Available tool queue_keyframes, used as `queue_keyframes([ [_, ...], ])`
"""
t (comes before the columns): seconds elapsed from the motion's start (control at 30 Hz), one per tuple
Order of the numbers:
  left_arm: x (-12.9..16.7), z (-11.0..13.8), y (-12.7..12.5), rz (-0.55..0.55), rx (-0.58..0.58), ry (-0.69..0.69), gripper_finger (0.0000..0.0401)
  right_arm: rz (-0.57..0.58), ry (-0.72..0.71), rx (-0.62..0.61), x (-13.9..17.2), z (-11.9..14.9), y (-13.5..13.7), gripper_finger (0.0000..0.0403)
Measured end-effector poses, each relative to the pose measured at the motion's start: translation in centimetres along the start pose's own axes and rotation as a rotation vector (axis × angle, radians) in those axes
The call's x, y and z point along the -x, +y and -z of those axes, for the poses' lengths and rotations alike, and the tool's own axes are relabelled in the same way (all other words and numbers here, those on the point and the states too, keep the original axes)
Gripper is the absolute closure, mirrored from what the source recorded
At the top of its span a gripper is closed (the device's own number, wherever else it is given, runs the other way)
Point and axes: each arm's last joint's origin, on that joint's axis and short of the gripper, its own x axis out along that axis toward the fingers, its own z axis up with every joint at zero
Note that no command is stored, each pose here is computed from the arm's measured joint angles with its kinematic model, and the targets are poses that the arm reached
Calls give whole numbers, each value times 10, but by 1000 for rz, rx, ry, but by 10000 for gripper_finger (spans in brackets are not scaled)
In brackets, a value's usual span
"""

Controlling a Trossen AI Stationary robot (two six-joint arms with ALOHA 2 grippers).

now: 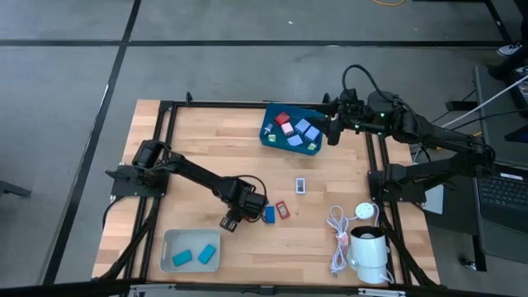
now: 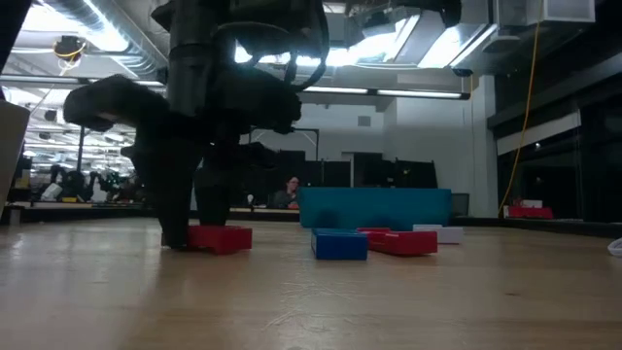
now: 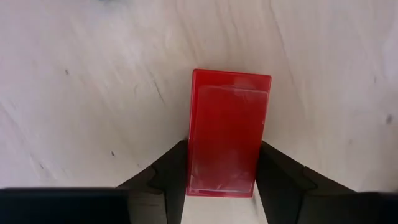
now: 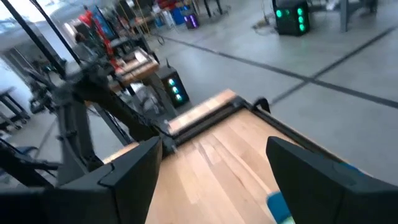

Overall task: Pick & Place Office items
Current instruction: Put the left red digital timer into the white bin

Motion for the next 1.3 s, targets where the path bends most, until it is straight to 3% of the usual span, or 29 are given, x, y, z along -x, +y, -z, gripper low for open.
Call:
queue_keyframes([
  [0.13, 17, 7, 7, 84, 164, -24, 253, -57, -58, 14, 1, -7, 3, 105],
  [0.33, 82, 15, 11, 128, 314, -229, 253, -77, -96, 20, 1, -12, 2, 105],
  [0.57, 177, 48, -17, 235, 464, -525, 253, -90, -87, 24, 1, -12, 0, 105],
  [0.67, 197, 67, -39, 279, 515, -531, 253, -89, -87, 39, 1, -12, 0, 105],
  [0.8, 193, 88, -74, 261, 571, -350, 253, -89, -87, 40, 1, -12, 0, 105],
  [0.93, 180, 95, -108, 247, 552, -197, 253, -89, -88, 45, 1, -12, 0, 105],
  [1.07, 158, 90, -131, 241, 585, -151, 253, -88, -88, 51, 1, -12, 0, 105],
  [1.3, 90, 82, -160, 304, 668, -154, 253, -88, -88, 53, 1, -12, 0, 105],
])
